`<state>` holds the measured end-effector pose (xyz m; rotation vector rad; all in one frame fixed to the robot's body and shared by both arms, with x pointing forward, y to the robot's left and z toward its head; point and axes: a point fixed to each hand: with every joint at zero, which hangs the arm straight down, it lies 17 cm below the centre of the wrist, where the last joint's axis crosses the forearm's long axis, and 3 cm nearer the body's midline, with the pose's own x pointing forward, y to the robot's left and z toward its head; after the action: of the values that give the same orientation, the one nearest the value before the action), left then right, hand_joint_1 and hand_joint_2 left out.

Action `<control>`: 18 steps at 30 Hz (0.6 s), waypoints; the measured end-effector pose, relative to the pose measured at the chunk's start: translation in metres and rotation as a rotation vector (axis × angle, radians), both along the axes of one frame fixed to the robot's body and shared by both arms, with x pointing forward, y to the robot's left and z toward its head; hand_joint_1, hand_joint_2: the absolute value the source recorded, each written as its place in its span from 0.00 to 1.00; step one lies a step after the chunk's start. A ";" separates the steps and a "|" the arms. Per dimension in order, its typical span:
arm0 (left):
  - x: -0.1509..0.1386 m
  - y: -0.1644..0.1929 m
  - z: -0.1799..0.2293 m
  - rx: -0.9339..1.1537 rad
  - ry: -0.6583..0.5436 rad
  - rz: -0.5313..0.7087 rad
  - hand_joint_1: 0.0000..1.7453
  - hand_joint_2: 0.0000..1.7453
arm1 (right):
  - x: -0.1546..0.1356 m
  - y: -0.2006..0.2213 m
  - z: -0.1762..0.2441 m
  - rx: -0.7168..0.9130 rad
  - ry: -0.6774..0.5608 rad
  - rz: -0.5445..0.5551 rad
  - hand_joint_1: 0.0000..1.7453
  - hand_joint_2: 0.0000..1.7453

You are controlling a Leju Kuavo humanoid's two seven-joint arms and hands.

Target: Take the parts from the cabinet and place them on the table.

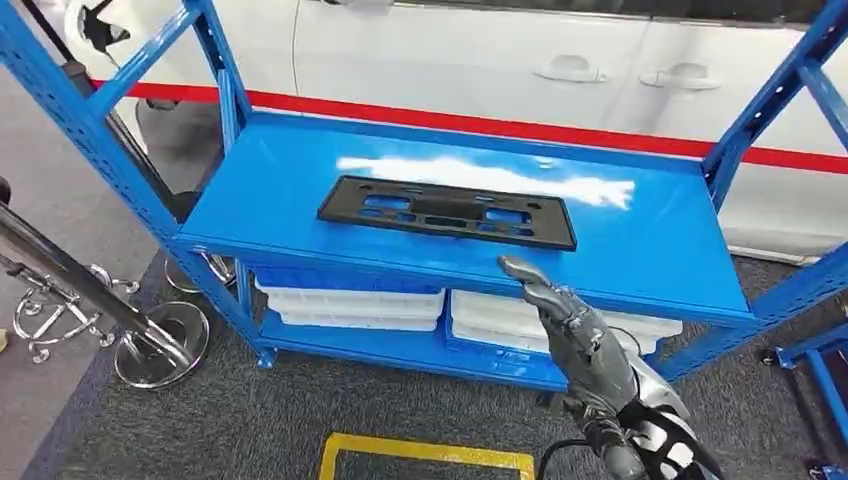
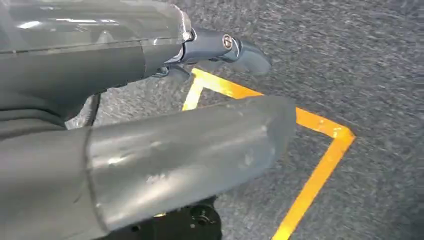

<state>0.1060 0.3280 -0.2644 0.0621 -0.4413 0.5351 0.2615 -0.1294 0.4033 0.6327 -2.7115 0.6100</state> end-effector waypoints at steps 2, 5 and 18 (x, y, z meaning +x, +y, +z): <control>0.000 0.000 0.000 0.000 -0.002 0.000 0.00 0.00 | 0.000 0.000 -0.002 -0.001 0.005 0.001 0.00 0.00; -0.003 0.000 0.000 0.000 0.001 0.001 0.00 0.00 | -0.001 0.001 -0.003 0.000 0.007 0.004 0.00 0.00; 0.004 0.000 0.001 -0.001 -0.014 -0.011 0.00 0.00 | -0.004 0.001 -0.005 0.017 0.028 0.050 0.00 0.00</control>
<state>0.1097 0.3276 -0.2631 0.0546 -0.4548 0.5257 0.2573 -0.1285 0.3988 0.7094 -2.6843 0.5866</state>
